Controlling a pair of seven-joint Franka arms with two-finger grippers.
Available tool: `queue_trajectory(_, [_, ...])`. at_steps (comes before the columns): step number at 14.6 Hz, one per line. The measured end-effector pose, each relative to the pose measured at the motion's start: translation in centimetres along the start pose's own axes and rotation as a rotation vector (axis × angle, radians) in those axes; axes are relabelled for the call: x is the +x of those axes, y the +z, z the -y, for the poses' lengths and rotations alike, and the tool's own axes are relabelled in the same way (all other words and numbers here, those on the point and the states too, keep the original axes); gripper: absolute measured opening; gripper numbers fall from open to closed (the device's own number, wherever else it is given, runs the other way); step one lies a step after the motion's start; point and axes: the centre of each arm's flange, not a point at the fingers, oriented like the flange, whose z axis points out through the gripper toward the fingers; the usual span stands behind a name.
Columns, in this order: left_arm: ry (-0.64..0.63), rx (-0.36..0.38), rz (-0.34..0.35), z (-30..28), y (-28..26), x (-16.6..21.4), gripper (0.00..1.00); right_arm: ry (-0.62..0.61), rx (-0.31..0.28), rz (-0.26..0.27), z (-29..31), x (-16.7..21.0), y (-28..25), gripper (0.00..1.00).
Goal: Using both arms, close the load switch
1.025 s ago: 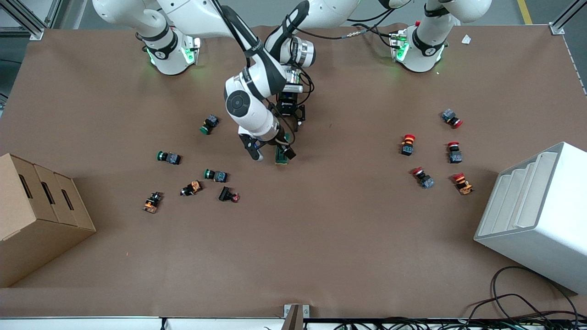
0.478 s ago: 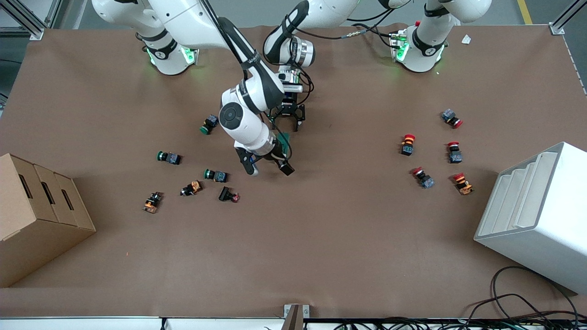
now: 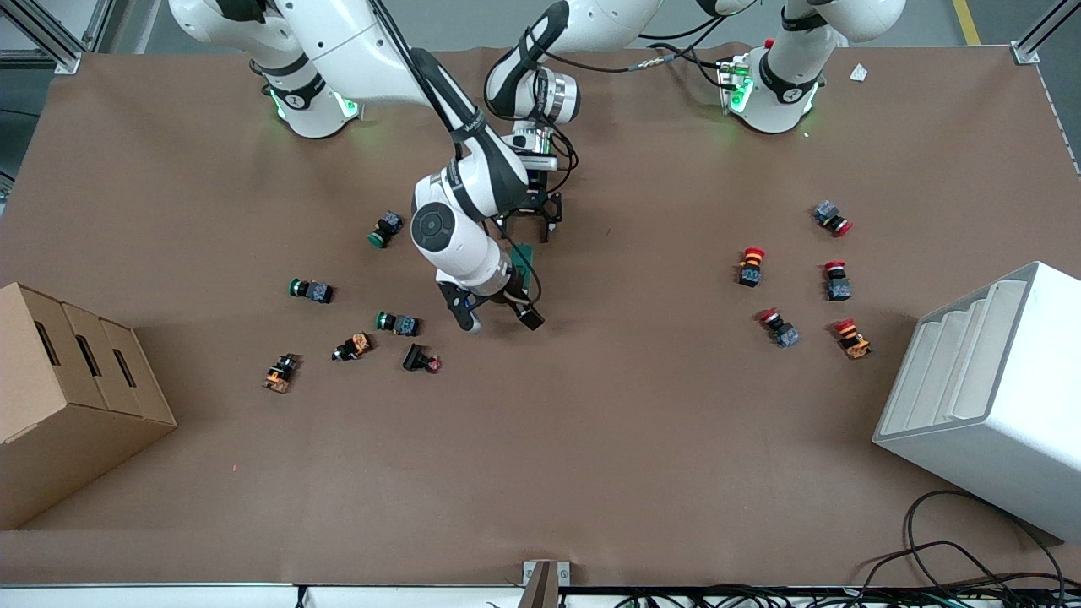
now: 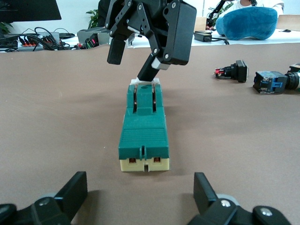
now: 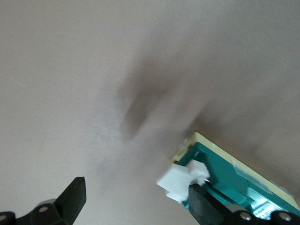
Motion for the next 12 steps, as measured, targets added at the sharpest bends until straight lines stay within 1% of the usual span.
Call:
queue_trajectory(2, [-0.004, 0.012, 0.006, -0.1, 0.0, 0.1, 0.99, 0.013, 0.014, -0.001, 1.1, 1.6, -0.6, 1.00])
queue_trajectory(3, [-0.004, 0.018, 0.009, -0.2, -0.1, 0.2, 0.99, 0.012, 0.000, 0.005, 1.6, 2.4, -0.9, 1.00])
queue_trajectory(4, [-0.007, 0.023, 0.012, -0.3, -0.1, 0.2, 0.99, 0.000, -0.032, 0.013, 2.1, 3.0, -1.4, 1.00])
queue_trajectory(5, [-0.010, 0.029, 0.015, -0.3, -0.1, 0.2, 0.99, -0.019, -0.077, 0.017, 2.7, 3.7, -2.2, 1.00])
queue_trajectory(6, [-0.016, 0.037, 0.019, -0.4, -0.2, 0.3, 0.99, -0.046, -0.127, 0.011, 3.3, 4.6, -3.3, 1.00])
queue_trajectory(8, [-0.019, 0.063, 0.034, -0.7, -0.3, 0.5, 0.99, -0.144, -0.229, -0.011, 4.3, 7.5, -6.5, 1.00])
queue_trajectory(10, [-0.014, 0.110, 0.067, -1.1, -0.7, 1.1, 0.99, -0.262, -0.284, 0.017, 4.5, 11.5, -11.8, 1.00])
queue_trajectory(11, [-0.013, 0.136, 0.088, -1.2, -1.0, 1.5, 0.99, -0.322, -0.295, 0.037, 4.2, 14.0, -15.0, 1.00])
queue_trajectory(12, [-0.021, 0.158, 0.104, -1.5, -1.3, 2.3, 0.99, -0.384, -0.307, 0.046, 3.7, 16.7, -18.4, 1.00])
